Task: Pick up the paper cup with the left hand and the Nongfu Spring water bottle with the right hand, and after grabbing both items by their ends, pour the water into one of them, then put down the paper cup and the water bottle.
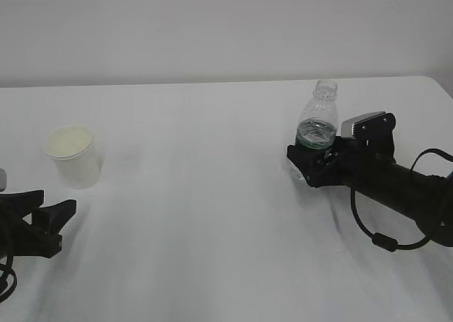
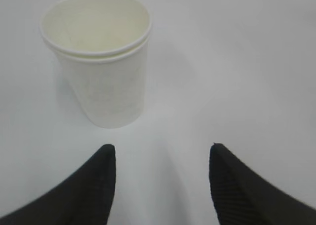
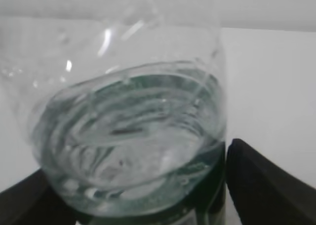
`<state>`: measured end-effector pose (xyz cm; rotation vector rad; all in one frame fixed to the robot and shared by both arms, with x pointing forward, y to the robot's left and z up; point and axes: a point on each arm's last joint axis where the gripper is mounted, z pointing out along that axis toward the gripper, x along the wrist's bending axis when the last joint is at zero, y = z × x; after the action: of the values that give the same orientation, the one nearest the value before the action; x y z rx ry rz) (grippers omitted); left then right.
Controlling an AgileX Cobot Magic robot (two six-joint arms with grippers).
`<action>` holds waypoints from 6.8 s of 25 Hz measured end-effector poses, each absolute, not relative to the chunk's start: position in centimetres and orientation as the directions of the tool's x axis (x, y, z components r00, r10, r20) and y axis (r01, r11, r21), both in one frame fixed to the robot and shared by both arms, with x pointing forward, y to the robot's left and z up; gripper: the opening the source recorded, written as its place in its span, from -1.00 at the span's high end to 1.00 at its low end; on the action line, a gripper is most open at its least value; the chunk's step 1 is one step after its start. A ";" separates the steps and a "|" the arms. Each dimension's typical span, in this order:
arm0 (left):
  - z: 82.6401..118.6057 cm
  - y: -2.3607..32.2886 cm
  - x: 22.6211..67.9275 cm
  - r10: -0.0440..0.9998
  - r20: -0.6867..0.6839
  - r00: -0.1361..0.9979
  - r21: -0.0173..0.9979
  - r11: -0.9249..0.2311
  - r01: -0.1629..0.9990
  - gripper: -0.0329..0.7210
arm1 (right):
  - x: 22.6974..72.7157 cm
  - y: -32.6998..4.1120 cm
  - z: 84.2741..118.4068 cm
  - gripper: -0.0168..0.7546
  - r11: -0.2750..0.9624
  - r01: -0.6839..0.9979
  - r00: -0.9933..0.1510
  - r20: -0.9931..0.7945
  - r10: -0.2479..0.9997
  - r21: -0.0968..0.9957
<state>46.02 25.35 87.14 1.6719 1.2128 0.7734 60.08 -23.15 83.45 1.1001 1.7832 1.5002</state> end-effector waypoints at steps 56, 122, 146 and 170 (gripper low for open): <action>87.1 25.1 45.9 0.938 -0.019 0.347 0.918 -0.122 0.379 -0.23 | 56.8 -22.8 88.5 -0.15 0.078 0.174 -0.581 0.038 0.813 0.982; 87.1 25.4 46.8 0.955 -0.018 0.298 0.922 -0.099 0.373 -0.90 | 46.9 -24.4 95.9 -0.15 0.100 0.081 -0.493 -0.047 0.869 0.992; 84.0 24.9 52.1 0.962 -0.018 0.272 0.924 -0.088 0.372 -0.92 | 46.9 -24.5 95.9 -0.15 0.109 0.077 -0.486 -0.058 0.872 0.991; 83.1 24.7 55.0 0.967 -0.014 0.253 0.939 -0.074 0.336 -0.92 | 46.9 -24.5 95.9 -0.14 0.107 0.079 -0.478 -0.056 0.877 0.991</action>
<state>54.96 24.68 83.11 1.5929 1.2423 0.8514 46.93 -24.53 95.93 0.9448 1.6855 1.4442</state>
